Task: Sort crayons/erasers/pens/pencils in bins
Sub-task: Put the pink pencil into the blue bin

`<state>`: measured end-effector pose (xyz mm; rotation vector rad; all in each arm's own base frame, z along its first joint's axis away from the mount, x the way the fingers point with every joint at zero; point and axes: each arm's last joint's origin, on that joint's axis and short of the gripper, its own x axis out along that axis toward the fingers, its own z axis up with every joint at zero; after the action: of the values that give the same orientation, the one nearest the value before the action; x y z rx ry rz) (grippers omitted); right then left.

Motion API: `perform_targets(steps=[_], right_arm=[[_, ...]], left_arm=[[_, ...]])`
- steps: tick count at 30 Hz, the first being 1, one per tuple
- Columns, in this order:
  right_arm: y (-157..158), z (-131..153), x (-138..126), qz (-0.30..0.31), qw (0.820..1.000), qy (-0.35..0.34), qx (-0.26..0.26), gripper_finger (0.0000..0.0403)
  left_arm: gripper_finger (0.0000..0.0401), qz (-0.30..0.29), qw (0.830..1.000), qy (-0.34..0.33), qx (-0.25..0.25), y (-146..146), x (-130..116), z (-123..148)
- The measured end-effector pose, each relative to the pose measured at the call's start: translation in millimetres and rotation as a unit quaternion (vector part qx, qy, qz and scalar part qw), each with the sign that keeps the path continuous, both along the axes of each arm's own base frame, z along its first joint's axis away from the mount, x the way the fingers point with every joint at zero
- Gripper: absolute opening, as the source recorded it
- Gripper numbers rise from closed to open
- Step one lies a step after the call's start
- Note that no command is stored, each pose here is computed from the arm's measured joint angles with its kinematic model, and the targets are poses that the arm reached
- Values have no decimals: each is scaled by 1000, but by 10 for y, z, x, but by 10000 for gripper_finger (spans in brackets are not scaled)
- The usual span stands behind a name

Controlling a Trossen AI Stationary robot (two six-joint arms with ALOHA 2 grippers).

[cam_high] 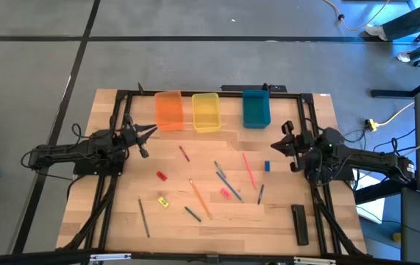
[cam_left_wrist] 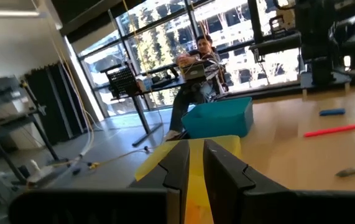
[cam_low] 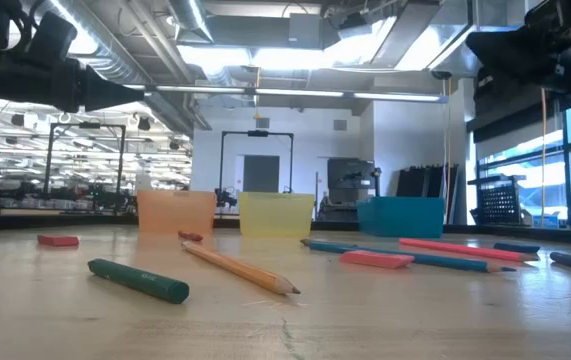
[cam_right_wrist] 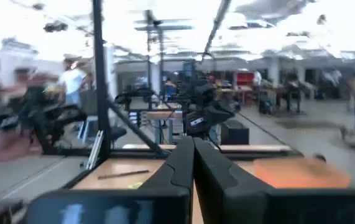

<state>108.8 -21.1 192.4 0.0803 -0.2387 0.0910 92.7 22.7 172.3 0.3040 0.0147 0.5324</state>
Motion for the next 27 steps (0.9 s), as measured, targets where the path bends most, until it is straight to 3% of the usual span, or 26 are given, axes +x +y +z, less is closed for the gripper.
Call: perform_targets(steps=[3,5,8,12,20,27], right_arm=[[-44,-75,17,-56,995,36,71,12],[-52,-123,23,-65,992,60,90,12],[-40,-162,28,-43,991,82,95,12],[-14,-140,26,-1,994,75,82,12],[-10,-66,15,3,997,38,72,12],[-11,-73,18,10,993,44,110,37]], left_arm=[[41,0,1000,1,1,0,0,0],[41,0,1000,1,1,0,0,0],[41,-8,1000,-4,-7,-4,2,-1],[41,-45,997,-33,-61,-21,11,-1],[41,-48,994,-46,-85,-21,11,0],[41,-54,977,-97,-182,-21,11,0]])
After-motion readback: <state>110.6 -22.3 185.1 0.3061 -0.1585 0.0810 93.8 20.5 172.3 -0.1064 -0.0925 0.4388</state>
